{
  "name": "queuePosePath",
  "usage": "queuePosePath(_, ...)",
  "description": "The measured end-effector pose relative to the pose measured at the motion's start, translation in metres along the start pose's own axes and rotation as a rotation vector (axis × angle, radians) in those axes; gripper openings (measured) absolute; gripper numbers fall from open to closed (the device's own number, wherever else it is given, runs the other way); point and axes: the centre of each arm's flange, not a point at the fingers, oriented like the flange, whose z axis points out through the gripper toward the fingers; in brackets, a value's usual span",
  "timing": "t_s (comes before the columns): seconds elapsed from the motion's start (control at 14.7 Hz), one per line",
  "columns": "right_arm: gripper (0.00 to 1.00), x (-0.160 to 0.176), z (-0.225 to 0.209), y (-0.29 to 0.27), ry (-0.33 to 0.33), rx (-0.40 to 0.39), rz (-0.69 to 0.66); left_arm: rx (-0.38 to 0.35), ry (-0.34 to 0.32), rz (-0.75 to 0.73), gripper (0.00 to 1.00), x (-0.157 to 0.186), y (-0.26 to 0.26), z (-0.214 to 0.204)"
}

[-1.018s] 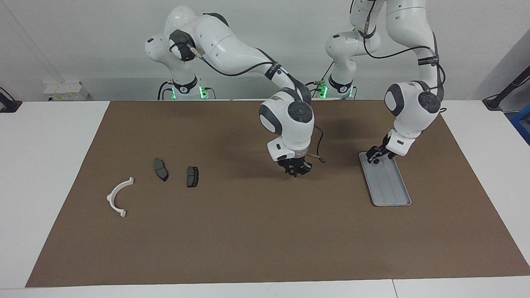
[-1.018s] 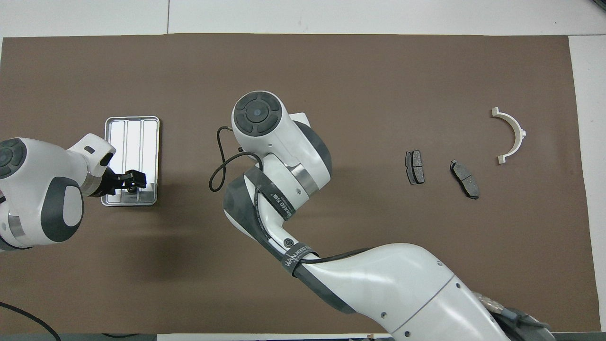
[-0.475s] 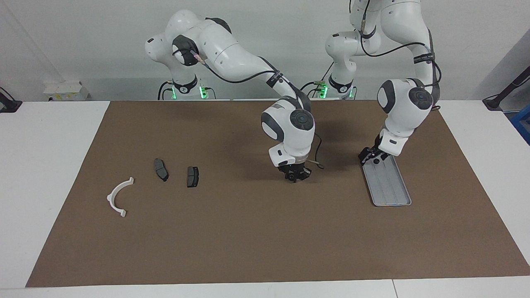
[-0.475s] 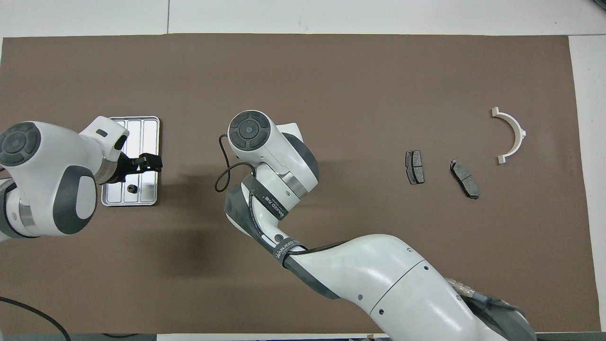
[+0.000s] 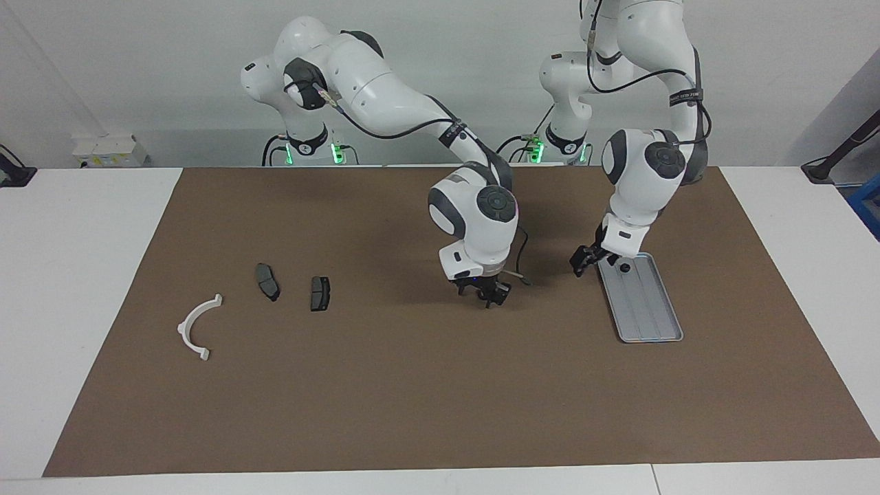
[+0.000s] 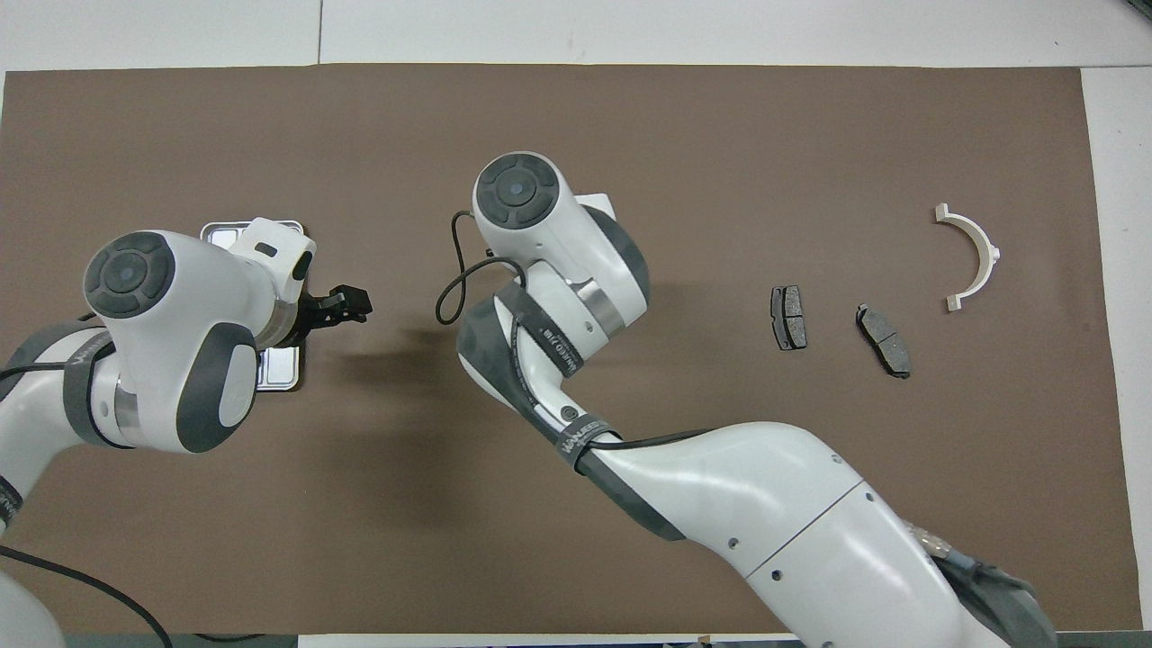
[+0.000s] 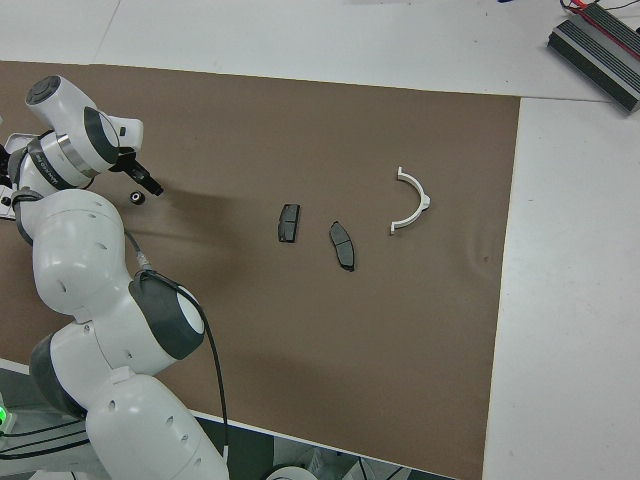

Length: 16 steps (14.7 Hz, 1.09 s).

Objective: Pick bearing gear from pile to tray
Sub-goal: 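Grasp the ring with the left gripper while the right gripper withdraws, then carry the ring over the silver tray with the left gripper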

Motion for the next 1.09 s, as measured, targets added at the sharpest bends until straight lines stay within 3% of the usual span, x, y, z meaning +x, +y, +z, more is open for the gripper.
queuePosePath(0.2, 1.0, 0.074, -0.063, 0.061, -0.019, 0.032, -0.132, -0.01, 0.015, -0.087, 1.0, -0.022, 0.071, 0.01)
queuePosePath(0.48, 1.0, 0.123, -0.076, 0.111, -0.045, 0.013, -0.255, -0.029, 0.041, -0.171, 1.0, -0.028, 0.171, 0.037)
queuePosePath(0.81, 1.0, 0.164, -0.071, 0.152, -0.053, 0.008, -0.302, -0.012, 0.023, -0.175, 1.0, -0.029, 0.181, 0.059)
queuePosePath(0.88, 1.0, 0.174, -0.072, 0.164, -0.053, 0.008, -0.322, -0.011, 0.022, -0.176, 0.93, -0.03, 0.181, 0.06)
queuePosePath(1.09, 1.0, 0.195, -0.078, 0.191, -0.053, 0.01, -0.367, -0.009, 0.019, -0.19, 0.9, -0.037, 0.186, 0.062)
